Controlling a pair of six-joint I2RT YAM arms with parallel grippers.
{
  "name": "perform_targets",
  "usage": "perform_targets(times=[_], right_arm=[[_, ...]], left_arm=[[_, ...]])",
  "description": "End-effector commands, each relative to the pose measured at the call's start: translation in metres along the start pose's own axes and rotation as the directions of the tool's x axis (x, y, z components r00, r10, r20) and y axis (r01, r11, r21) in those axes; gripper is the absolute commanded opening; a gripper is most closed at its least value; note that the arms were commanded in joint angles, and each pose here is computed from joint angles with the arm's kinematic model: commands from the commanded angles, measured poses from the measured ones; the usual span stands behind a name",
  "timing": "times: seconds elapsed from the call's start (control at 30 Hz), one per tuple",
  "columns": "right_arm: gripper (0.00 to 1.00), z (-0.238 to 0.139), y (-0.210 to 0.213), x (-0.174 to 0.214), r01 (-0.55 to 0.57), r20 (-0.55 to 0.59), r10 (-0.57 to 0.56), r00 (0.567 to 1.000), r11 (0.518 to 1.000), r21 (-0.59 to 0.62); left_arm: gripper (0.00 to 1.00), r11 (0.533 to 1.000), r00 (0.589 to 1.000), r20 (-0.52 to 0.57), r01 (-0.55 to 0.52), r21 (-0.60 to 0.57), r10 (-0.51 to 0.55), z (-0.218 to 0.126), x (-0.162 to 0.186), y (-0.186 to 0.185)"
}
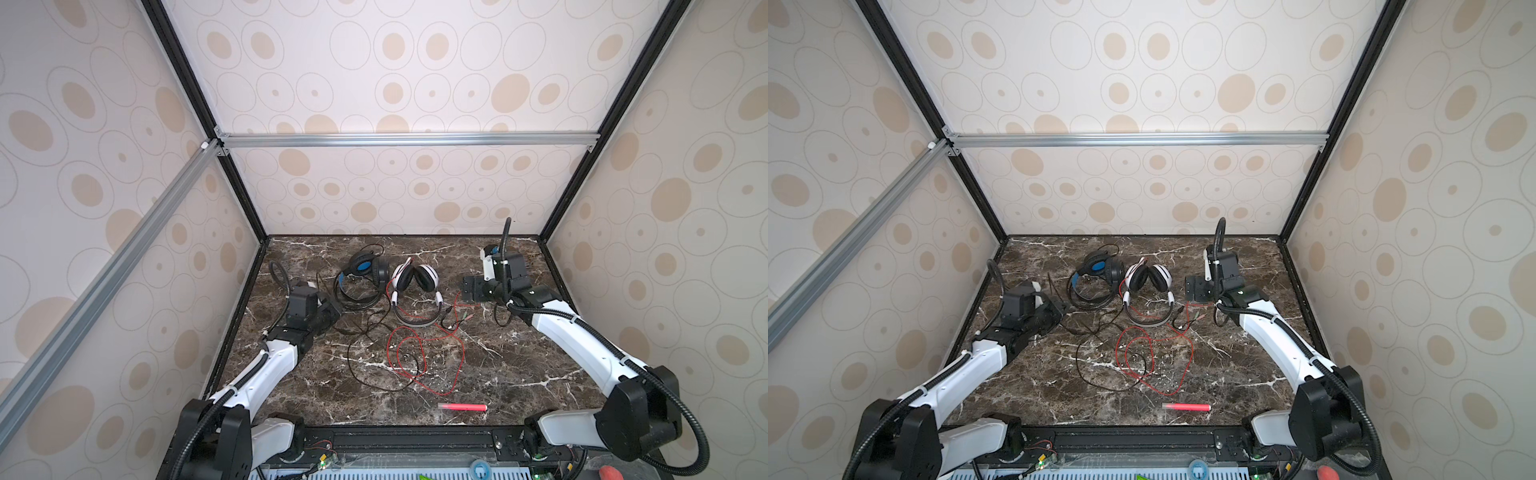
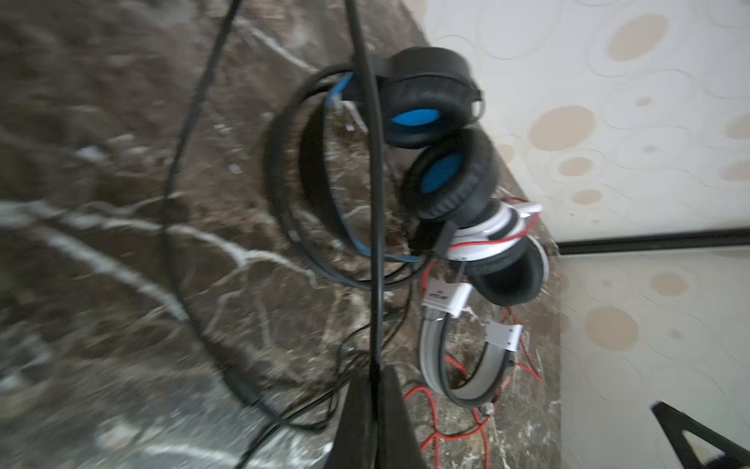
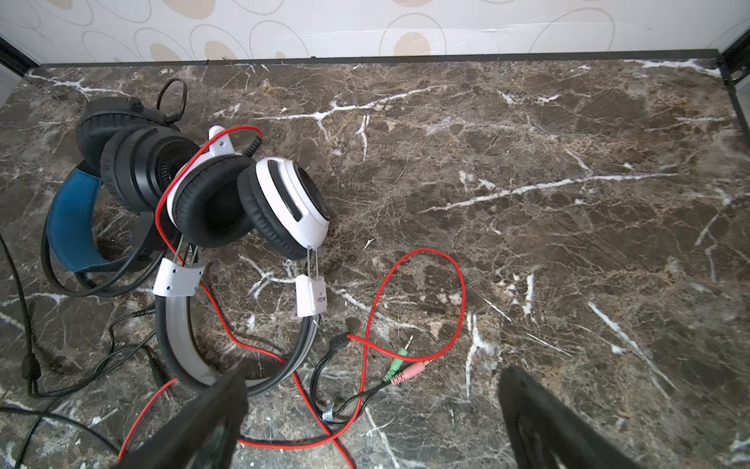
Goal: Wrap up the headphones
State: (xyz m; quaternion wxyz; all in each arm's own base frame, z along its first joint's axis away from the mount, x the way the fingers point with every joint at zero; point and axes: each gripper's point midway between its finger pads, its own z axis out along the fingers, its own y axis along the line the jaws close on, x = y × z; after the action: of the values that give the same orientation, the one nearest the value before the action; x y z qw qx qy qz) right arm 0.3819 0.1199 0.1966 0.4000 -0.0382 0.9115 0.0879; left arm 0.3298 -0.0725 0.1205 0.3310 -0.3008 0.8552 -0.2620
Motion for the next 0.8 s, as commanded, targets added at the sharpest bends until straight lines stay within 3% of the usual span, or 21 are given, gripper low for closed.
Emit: perform_targets(times=[0.0,0.07,0.17,0.2,0.33,0.43,0.53,0.77], right_arm=[[1.0,0.001,0.015,-0.016,0.012,0.032,-0.011,0.999,0.999,-0.034],[1.0,0.003,0.018,-0.019,0.016,0.035,-0.015,0.999,0.999,-0.038],[1.0,0.002,0.021,-0.027,0.028,0.052,-0.026,0.998,0.999,-0.043],[1.0,0.001,0.022,-0.03,0.034,0.058,-0.032,0.998,0.998,-0.045],[1.0,0.0,0.024,-0.039,0.059,0.07,-0.056,0.996,0.997,-0.044],[1.0,-0.001,0.029,-0.045,0.078,0.078,-0.074,0.994,0.996,-0.051],[1.0,0.003,0.034,-0.046,0.103,0.068,-0.1,0.993,0.993,-0.056],[1.0,0.015,0.046,-0.04,0.151,0.02,-0.15,0.988,0.986,-0.075]], left_arm=[[0.15,0.959,1.0,0.0,0.03,-0.28,-0.031,-0.021,0.003,0.063],[0.41,0.939,0.999,0.031,0.042,-0.34,-0.034,-0.031,-0.006,0.073],[0.88,0.928,0.998,0.07,0.029,-0.373,-0.003,-0.042,-0.025,0.067],[0.98,0.924,0.996,0.083,0.016,-0.383,0.017,-0.046,-0.033,0.063],[0.98,0.901,0.989,0.109,-0.04,-0.431,0.096,-0.062,-0.057,0.05],[0.98,0.911,0.981,0.11,-0.102,-0.401,0.158,-0.064,-0.073,0.028],[0.98,0.913,0.98,0.063,-0.15,-0.38,0.187,-0.043,-0.079,0.003],[0.98,0.954,0.996,0.04,-0.068,-0.292,0.084,0.029,-0.067,-0.027]])
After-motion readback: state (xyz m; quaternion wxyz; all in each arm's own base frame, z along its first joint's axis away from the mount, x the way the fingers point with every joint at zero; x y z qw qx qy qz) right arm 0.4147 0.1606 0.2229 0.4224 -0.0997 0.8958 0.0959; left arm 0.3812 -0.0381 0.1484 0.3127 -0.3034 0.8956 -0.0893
